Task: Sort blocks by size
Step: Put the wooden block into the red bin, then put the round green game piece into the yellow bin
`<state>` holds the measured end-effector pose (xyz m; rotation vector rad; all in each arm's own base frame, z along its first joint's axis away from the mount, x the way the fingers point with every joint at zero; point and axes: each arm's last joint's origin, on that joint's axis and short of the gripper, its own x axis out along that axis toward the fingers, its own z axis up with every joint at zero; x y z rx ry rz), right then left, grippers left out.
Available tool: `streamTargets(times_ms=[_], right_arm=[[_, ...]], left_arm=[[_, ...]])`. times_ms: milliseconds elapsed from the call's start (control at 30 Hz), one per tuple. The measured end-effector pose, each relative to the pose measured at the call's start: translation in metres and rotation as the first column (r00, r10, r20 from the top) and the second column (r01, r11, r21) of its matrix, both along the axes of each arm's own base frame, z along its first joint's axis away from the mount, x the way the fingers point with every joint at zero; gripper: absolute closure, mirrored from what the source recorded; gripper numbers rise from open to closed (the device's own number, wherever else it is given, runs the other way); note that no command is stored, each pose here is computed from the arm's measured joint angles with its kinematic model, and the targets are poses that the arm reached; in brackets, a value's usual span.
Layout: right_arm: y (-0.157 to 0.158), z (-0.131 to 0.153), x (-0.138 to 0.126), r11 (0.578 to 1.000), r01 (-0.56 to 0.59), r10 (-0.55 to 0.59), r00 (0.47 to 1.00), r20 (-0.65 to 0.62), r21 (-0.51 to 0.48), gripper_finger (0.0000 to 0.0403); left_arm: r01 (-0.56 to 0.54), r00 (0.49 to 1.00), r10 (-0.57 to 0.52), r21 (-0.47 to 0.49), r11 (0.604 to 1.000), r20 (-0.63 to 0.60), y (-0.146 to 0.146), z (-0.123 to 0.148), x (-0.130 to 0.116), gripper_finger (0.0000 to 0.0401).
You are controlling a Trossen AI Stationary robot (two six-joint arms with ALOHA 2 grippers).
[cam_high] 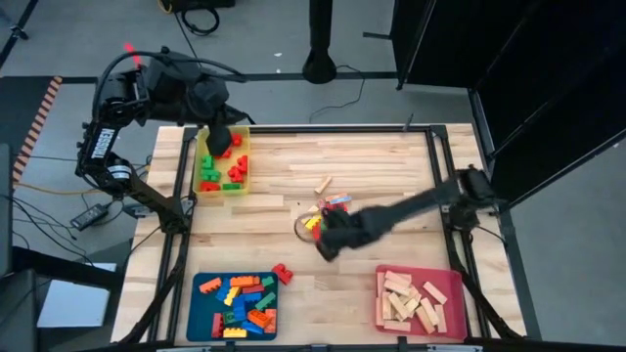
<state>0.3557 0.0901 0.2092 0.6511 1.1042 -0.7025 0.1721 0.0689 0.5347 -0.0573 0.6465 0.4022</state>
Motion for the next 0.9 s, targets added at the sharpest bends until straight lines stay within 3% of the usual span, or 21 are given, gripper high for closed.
streamTargets(times_ms=[100,233,467,633,900], right_arm=[[-0.031,-0.015,0.010,0.992,0.124,-0.123,0.991,-0.047,0.024,0.0113],[-0.054,-0.021,0.014,0.984,0.174,-0.170,0.982,-0.082,0.048,0.0109],[-0.052,-0.023,0.010,0.990,0.132,-0.126,0.984,-0.123,0.046,0.0110],[-0.049,-0.043,-0.002,0.992,0.118,-0.111,0.979,-0.173,0.033,0.0120],[-0.061,-0.067,-0.003,0.984,0.145,-0.134,0.986,-0.100,0.106,0.0134]], left_arm=[[0.025,0.999,-0.025,0.003,1.000,-0.034,-0.001,-0.002,-0.001,0.0399],[0.060,0.997,-0.060,0.004,0.998,-0.049,-0.002,-0.003,-0.003,0.0399],[0.076,0.997,-0.076,0.002,0.997,-0.034,-0.005,-0.001,-0.008,0.0399],[0.076,0.997,-0.076,0.005,0.997,-0.029,-0.006,0.000,-0.010,0.0399],[0.076,0.997,-0.076,0.009,0.997,-0.022,-0.005,0.001,-0.010,0.0399]])
